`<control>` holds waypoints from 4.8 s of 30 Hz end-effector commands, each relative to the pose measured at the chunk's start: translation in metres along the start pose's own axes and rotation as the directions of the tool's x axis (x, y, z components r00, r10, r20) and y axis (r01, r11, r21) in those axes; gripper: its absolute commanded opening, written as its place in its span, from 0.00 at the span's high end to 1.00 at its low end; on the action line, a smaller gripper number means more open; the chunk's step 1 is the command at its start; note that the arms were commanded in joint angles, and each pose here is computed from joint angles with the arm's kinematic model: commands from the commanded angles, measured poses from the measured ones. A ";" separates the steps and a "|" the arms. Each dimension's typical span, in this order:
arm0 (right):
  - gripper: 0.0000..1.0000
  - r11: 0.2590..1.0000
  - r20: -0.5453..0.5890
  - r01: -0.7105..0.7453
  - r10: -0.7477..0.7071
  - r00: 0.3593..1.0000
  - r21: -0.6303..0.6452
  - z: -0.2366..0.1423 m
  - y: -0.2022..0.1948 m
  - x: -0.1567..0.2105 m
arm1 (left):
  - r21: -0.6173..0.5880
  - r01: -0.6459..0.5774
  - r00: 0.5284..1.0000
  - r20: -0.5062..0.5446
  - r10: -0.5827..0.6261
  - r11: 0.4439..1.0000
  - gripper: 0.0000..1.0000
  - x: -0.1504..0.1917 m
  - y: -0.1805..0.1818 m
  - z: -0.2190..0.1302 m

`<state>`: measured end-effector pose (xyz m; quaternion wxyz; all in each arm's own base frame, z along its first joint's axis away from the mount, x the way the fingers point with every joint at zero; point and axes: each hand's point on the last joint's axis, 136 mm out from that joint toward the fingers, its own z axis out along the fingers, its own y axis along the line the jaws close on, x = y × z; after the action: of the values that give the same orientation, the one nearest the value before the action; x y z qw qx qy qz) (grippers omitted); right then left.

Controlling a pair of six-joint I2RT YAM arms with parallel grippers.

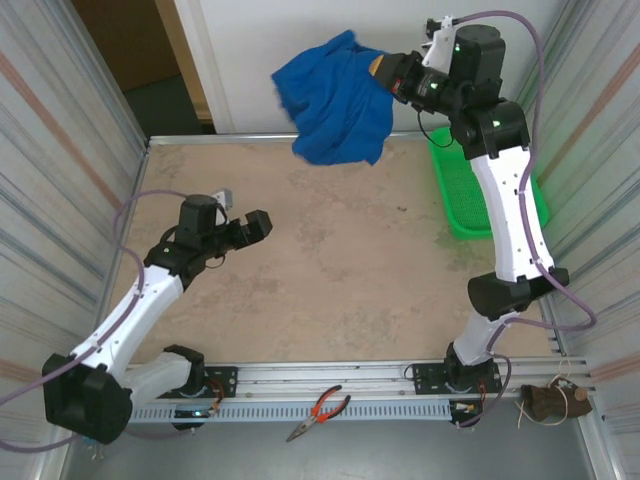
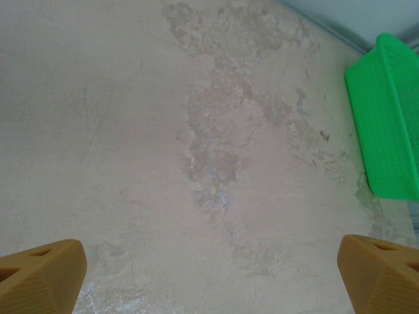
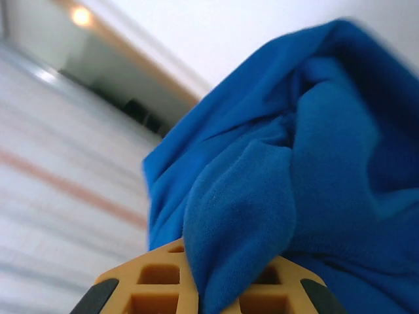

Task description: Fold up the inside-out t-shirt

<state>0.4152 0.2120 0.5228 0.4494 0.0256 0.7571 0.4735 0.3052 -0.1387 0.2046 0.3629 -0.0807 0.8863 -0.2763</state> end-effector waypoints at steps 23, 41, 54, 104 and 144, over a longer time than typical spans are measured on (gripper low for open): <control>0.34 0.754 -0.469 0.280 0.042 0.882 0.594 0.006 -0.248 0.281 | -0.042 0.048 0.999 -0.010 -0.048 0.998 0.01 0.025 0.021 -0.005; 0.29 0.726 -0.359 0.046 0.282 0.890 0.686 -0.086 -0.305 0.335 | -0.159 -0.327 0.893 -0.374 0.250 0.932 0.21 0.072 0.014 0.135; 0.37 0.755 -0.459 0.035 0.361 0.812 0.655 -0.067 -0.325 0.382 | -0.108 -0.305 0.856 -0.467 0.223 0.946 0.61 0.106 0.020 0.168; 1.00 0.996 0.032 0.001 -0.004 0.999 0.088 -0.026 -0.046 -0.020 | 0.230 -0.270 0.837 0.535 0.110 0.935 1.00 -0.250 -0.193 -0.125; 0.27 0.772 -0.488 0.064 0.334 0.807 0.633 -0.010 -0.314 0.374 | -0.418 -0.018 0.991 -0.131 -0.041 0.908 0.19 0.090 0.129 0.027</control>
<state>0.2963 0.2014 0.0504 0.1184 0.0907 0.9651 0.2154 0.2484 -0.0741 0.0596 0.2507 -0.1517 0.9509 -0.0996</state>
